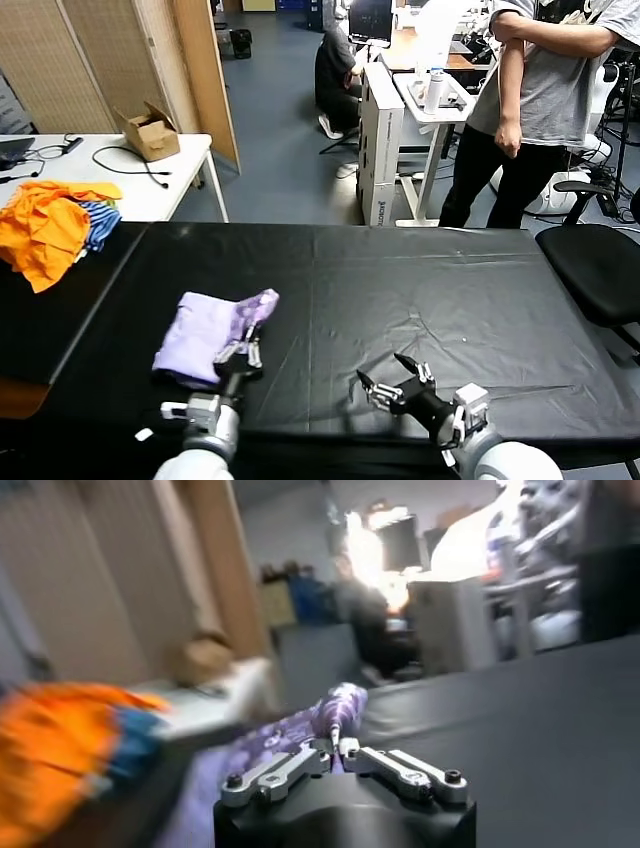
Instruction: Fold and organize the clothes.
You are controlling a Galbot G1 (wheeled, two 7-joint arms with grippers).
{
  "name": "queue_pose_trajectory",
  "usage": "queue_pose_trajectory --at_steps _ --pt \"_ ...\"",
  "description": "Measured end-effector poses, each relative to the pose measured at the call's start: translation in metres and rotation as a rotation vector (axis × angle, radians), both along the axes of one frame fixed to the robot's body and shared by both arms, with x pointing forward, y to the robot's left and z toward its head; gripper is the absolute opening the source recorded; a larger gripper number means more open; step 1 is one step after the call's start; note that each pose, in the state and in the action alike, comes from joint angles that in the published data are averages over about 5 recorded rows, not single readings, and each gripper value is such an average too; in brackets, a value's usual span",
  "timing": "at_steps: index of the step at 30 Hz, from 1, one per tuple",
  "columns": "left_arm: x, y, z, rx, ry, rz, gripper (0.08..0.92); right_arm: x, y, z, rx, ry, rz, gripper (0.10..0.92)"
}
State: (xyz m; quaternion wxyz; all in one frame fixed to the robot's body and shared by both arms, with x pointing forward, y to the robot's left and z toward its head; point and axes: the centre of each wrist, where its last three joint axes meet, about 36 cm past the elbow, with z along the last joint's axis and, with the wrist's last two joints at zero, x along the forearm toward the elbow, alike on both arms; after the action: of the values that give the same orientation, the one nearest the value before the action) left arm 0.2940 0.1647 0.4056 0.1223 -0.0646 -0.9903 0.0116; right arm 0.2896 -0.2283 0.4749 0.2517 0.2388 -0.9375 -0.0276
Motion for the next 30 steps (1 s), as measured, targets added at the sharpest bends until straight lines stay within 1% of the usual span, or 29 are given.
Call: queue_pose_trajectory --at_steps 2,4,5,6,7,8,9,12,14,15,17,19,22,30 --pt "-0.001 -0.006 -0.002 -0.011 0.009 -0.025 0.188 0.003 -0.001 0.000 0.019 0.016 0.004 0.907" --pt "-0.003 -0.010 -0.002 -0.018 0.011 -0.053 0.262 0.007 -0.003 0.000 0.038 0.037 0.007 0.907" --pt "-0.004 -0.012 -0.002 -0.020 0.008 -0.066 0.316 0.009 -0.003 0.000 0.049 0.048 0.009 0.907" --pt "-0.006 -0.013 -0.002 -0.019 0.002 -0.078 0.388 0.011 -0.004 -0.001 0.060 0.061 0.011 0.907" --pt "-0.007 -0.014 -0.001 -0.013 -0.010 -0.088 0.445 0.013 -0.004 -0.001 0.071 0.076 0.011 0.907" --pt "-0.008 -0.014 0.001 -0.004 -0.027 -0.098 0.502 0.015 -0.004 -0.002 0.083 0.092 0.013 0.907" --pt "-0.009 -0.014 0.003 0.012 -0.049 -0.106 0.577 0.017 -0.004 -0.003 0.097 0.109 0.016 0.907" --pt "-0.009 -0.008 0.011 0.076 -0.143 -0.118 0.758 0.025 0.000 -0.005 0.149 0.166 0.033 0.907" --pt "-0.006 0.000 0.019 0.113 -0.201 -0.113 0.840 0.030 0.004 -0.005 0.187 0.199 0.049 0.907" --pt "-0.005 0.004 0.022 0.125 -0.223 -0.107 0.875 0.033 0.006 -0.006 0.203 0.213 0.057 0.907" --pt "-0.001 0.014 0.027 0.144 -0.248 -0.093 0.897 0.040 0.011 -0.008 0.231 0.235 0.076 0.907" --pt "0.000 0.023 0.029 0.160 -0.258 -0.078 0.905 0.047 0.017 -0.011 0.251 0.249 0.094 0.907" --pt "0.000 0.030 0.029 0.179 -0.261 -0.063 0.907 0.057 0.027 -0.019 0.271 0.266 0.120 0.907" --pt "-0.001 0.028 0.021 0.225 -0.264 -0.048 0.907 0.077 0.055 -0.041 0.305 0.300 0.161 0.907"
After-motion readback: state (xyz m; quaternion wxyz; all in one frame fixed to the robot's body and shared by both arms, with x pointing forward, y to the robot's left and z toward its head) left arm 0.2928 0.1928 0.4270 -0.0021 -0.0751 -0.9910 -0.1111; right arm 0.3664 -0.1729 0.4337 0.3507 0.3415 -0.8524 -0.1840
